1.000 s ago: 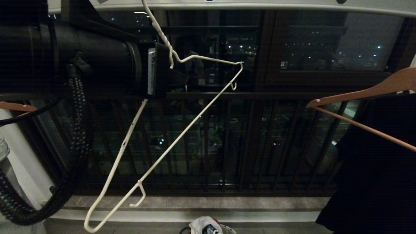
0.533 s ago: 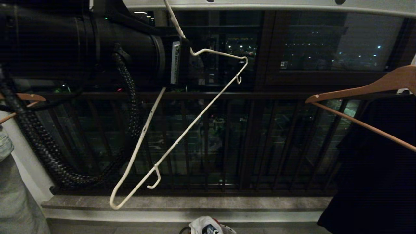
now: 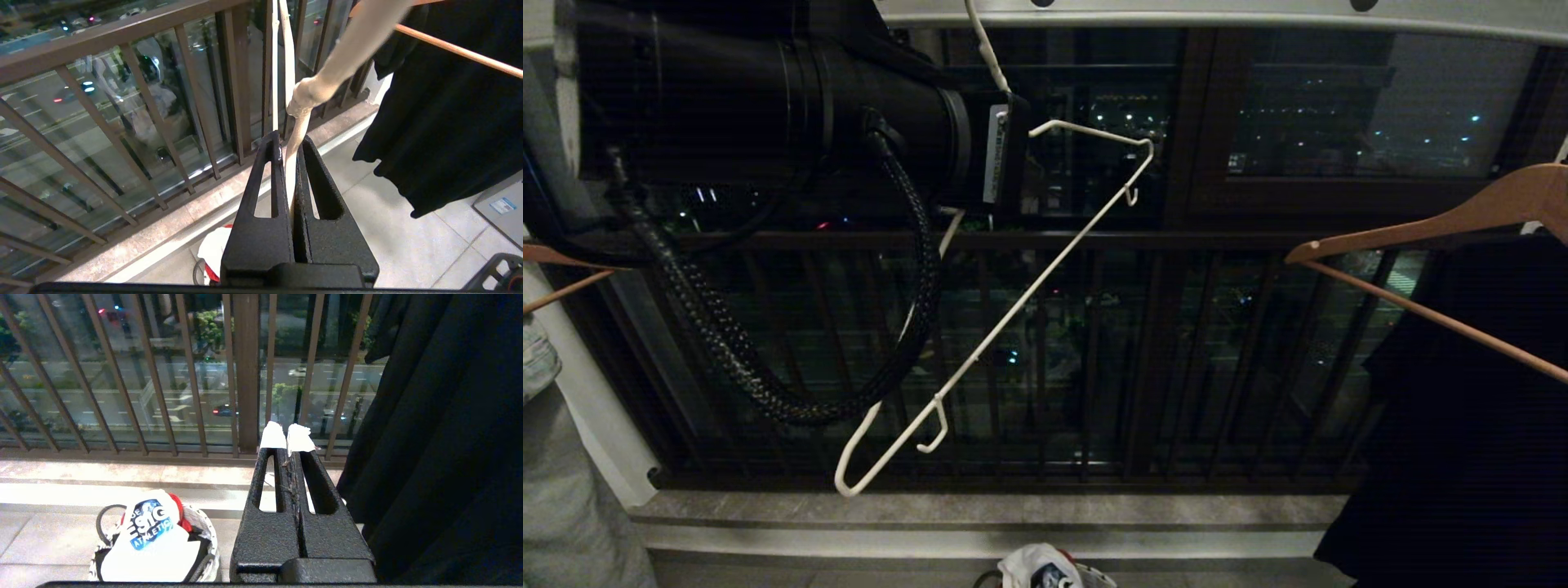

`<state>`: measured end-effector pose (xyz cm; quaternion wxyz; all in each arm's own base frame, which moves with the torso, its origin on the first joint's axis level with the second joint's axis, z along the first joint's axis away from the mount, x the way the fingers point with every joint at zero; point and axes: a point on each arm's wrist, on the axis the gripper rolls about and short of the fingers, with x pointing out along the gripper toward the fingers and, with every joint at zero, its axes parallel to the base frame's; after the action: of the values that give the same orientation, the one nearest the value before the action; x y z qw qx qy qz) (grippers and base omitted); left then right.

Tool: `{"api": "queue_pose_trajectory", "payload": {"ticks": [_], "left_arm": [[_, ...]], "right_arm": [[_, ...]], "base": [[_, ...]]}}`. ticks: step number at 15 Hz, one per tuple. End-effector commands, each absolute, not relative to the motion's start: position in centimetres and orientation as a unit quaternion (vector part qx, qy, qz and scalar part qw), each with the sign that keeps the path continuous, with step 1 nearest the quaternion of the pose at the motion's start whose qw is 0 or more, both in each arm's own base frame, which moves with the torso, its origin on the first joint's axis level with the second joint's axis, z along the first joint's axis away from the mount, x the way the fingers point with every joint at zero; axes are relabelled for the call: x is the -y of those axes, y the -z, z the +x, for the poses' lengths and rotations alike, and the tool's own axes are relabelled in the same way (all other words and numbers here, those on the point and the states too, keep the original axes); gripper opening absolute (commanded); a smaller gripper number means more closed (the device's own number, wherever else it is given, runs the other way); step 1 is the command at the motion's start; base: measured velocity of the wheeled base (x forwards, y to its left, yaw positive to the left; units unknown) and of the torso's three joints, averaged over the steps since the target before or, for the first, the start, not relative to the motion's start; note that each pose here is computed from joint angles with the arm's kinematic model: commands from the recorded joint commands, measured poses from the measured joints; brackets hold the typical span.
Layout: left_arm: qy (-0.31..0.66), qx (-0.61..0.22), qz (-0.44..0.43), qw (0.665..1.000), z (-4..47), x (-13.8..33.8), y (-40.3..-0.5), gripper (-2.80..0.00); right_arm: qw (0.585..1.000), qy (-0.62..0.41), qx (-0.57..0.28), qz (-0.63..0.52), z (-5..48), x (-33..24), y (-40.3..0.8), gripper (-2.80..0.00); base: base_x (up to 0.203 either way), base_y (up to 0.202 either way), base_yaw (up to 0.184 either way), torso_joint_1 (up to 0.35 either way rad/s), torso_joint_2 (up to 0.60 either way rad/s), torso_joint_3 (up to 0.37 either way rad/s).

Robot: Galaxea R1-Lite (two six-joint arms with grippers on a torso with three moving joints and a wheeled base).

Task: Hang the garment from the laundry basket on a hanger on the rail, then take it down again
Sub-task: Hang the clothes rack on the clothesline

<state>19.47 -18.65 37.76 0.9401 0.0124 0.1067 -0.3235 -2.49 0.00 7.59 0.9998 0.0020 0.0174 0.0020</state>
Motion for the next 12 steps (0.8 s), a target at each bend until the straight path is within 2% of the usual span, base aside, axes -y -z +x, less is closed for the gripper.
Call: {"api": "queue_pose_trajectory", "payload": {"ticks": [1,12], "left_arm": [[0.317,-0.105,0.018,0.942,19.8,18.9,-37.8,-2.80],[0.294,-0.112,0.049,0.948,21.0,19.9,-36.8,-2.80]], "right_arm": [[1.000,-0.002,-0.018,0.002,-2.5,0.0,-7.6,-2.80],[1.000,-0.002,-0.018,0.002,-2.5,0.0,-7.6,-2.80]], "base": [[0.000,0.000,0.000,0.000,0.00,0.000],[0.000,0.000,0.000,0.000,0.00,0.000]]}}
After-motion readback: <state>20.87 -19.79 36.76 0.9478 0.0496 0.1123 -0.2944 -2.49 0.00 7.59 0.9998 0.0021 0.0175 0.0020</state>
